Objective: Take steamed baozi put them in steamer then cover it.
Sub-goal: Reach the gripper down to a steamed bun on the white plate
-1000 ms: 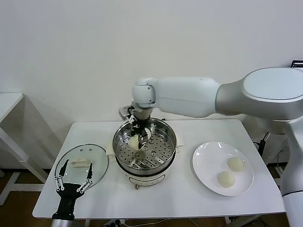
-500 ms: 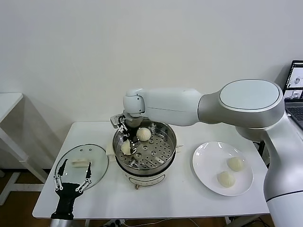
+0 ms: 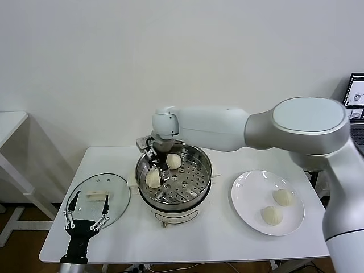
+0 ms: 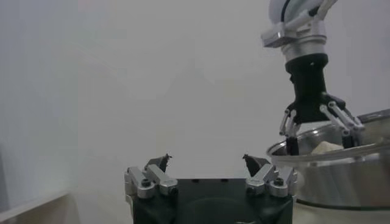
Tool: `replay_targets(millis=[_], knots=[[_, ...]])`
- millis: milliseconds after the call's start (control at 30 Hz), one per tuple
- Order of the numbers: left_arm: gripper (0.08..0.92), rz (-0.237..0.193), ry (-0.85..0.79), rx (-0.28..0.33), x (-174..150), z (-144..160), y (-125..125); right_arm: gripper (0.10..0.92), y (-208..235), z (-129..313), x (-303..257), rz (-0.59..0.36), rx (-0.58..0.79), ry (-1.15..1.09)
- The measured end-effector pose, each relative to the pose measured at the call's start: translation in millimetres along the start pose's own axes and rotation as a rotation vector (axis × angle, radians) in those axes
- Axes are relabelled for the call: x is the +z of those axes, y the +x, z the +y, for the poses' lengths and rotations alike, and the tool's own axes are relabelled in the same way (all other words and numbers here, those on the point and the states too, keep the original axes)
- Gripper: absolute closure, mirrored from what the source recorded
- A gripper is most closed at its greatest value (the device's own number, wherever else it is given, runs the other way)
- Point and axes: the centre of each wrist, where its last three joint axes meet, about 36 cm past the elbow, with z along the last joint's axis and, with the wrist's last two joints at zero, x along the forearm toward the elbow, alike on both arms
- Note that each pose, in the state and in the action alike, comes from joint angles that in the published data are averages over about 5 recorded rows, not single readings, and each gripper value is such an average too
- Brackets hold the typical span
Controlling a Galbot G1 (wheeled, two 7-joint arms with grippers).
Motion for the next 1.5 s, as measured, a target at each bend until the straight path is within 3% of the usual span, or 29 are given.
replay_targets(millis=[300, 500, 933, 1500], knots=[[0.177, -0.002, 0.0, 0.014, -2, -4, 0, 0.2, 81, 53, 105, 0.036, -0.023, -0.047], [0.177, 0.002, -0.003, 0.026, -2, -7, 1, 0.2, 100, 114, 186, 0.07, -0.077, -0.126], [0.177, 0.02, -0.007, 0.026, 2, -9, 8, 0.2, 29, 229, 280, 0.096, -0.183, -0.274], [0.177, 0.028, -0.02, 0.001, 6, -3, 4, 0.2, -51, 288, 304, 0.107, -0.163, -0.376]])
